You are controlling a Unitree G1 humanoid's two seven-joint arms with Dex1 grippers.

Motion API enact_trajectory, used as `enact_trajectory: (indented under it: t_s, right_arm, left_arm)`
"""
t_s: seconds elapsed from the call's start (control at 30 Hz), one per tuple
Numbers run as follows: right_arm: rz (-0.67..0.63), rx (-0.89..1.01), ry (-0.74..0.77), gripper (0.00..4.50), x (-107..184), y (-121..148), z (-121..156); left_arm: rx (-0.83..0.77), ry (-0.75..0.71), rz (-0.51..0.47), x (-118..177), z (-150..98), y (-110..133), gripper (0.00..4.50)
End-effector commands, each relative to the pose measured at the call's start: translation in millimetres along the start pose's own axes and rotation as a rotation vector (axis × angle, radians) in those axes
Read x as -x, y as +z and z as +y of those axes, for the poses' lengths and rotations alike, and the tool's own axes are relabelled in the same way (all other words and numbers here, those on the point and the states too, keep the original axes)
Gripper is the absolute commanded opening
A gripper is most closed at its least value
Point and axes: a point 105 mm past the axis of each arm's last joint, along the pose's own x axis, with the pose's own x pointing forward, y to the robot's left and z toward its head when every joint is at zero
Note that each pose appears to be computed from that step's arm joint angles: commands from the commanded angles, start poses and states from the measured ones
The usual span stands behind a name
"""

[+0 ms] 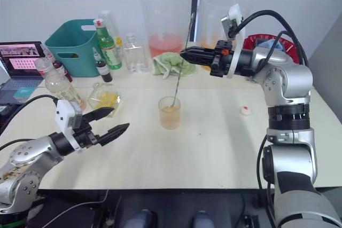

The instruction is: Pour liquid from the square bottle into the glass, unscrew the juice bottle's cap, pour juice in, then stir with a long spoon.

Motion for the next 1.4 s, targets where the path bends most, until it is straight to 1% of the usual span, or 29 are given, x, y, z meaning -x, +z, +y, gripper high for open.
enact_trajectory:
  t_s: [0.03, 0.1, 0.17, 0.2, 0.23, 0.3, 0.33, 0.37, 0.43, 0.47, 0.5, 0.53, 0.6, 0.67, 0.73, 0.8, 0.83, 0.9, 0.93, 0.97, 1.0, 1.03, 1.07, 1.2, 1.37, 1.4]
  right_arm:
    - [-0.074, 0.045, 0.038, 0.00, 17, 41, 7]
    - [-0.053, 0.035, 0.016, 0.00, 27, 45, 2]
    - [-0.006, 0.025, 0.005, 0.00, 37, 46, -1]
    - [0.013, 0.048, -0.020, 0.00, 44, 48, -5]
    - [-0.003, 0.055, -0.067, 0.00, 49, 53, -12]
    - [-0.090, 0.012, -0.145, 0.00, 56, 72, -22]
    - [-0.091, 0.005, -0.163, 0.00, 58, 75, -23]
    - [-0.036, 0.017, -0.229, 0.00, 63, 71, -29]
    - [0.091, 0.015, -0.319, 0.00, 73, 57, -37]
    - [0.127, -0.014, -0.334, 0.00, 77, 51, -39]
    - [0.153, -0.081, -0.319, 0.00, 80, 44, -38]
    - [0.216, -0.151, -0.305, 0.00, 83, 35, -36]
    - [0.439, -0.239, -0.347, 0.00, 97, 6, -38]
    - [0.579, -0.361, -0.361, 0.00, 104, -19, -38]
    - [0.617, -0.461, -0.354, 0.00, 103, -32, -38]
    - [0.686, -0.508, -0.380, 0.00, 103, -50, -42]
    - [0.716, -0.527, -0.411, 0.00, 103, -59, -46]
    - [0.736, -0.550, -0.511, 0.00, 103, -76, -58]
    - [0.737, -0.607, -0.580, 0.00, 105, -88, -62]
    - [0.785, -0.622, -0.597, 0.00, 104, -106, -63]
    - [0.818, -0.627, -0.602, 0.00, 103, -119, -63]
    - [0.851, -0.617, -0.643, 0.00, 104, -132, -66]
    - [0.867, -0.601, -0.670, 0.00, 104, -140, -69]
    - [0.841, -0.556, -0.680, 0.00, 90, -153, -75]
    - [0.866, -0.514, -0.738, 0.00, 85, -175, -80]
    - [0.866, -0.515, -0.731, 0.31, 83, -177, -79]
  left_arm:
    - [-0.037, 0.022, -0.008, 11, 5, 13, 4.44]
    - [-0.052, 0.026, 0.002, 15, 8, 16, 4.44]
    - [-0.067, 0.030, 0.007, 20, 11, 21, 4.44]
    - [-0.071, 0.030, 0.001, 24, 12, 25, 4.44]
    - [-0.073, 0.029, -0.003, 26, 14, 29, 4.44]
    - [-0.080, 0.032, -0.009, 31, 16, 34, 4.44]
    - [-0.083, 0.035, -0.008, 32, 18, 35, 4.44]
    - [-0.087, 0.034, -0.004, 33, 18, 35, 4.44]
    - [-0.097, 0.036, 0.008, 34, 18, 35, 4.44]
    - [-0.100, 0.044, 0.012, 33, 18, 34, 4.44]
    - [-0.101, 0.048, 0.012, 33, 18, 34, 4.44]
    - [-0.102, 0.048, 0.010, 32, 17, 34, 4.44]
    - [-0.101, 0.043, 0.008, 32, 14, 32, 4.44]
    - [-0.091, 0.046, 0.008, 32, 12, 29, 4.44]
    - [-0.084, 0.048, 0.010, 32, 10, 26, 4.44]
    - [-0.079, 0.046, 0.019, 32, 7, 23, 4.44]
    - [-0.078, 0.045, 0.024, 32, 5, 21, 4.44]
    - [-0.081, 0.054, 0.028, 32, 3, 19, 4.44]
    - [-0.080, 0.065, 0.036, 32, 2, 17, 4.44]
    - [-0.080, 0.072, 0.036, 32, 0, 15, 4.44]
    - [-0.080, 0.077, 0.035, 32, -2, 14, 4.44]
    - [-0.085, 0.090, 0.038, 33, -4, 13, 4.44]
    - [-0.090, 0.098, 0.039, 33, -4, 12, 4.44]
    - [-0.080, 0.112, 0.049, 36, -9, 7, 4.44]
    - [-0.080, 0.123, 0.087, 39, -10, -1, 4.44]
    - [-0.079, 0.128, 0.093, 41, -9, -1, 4.48]
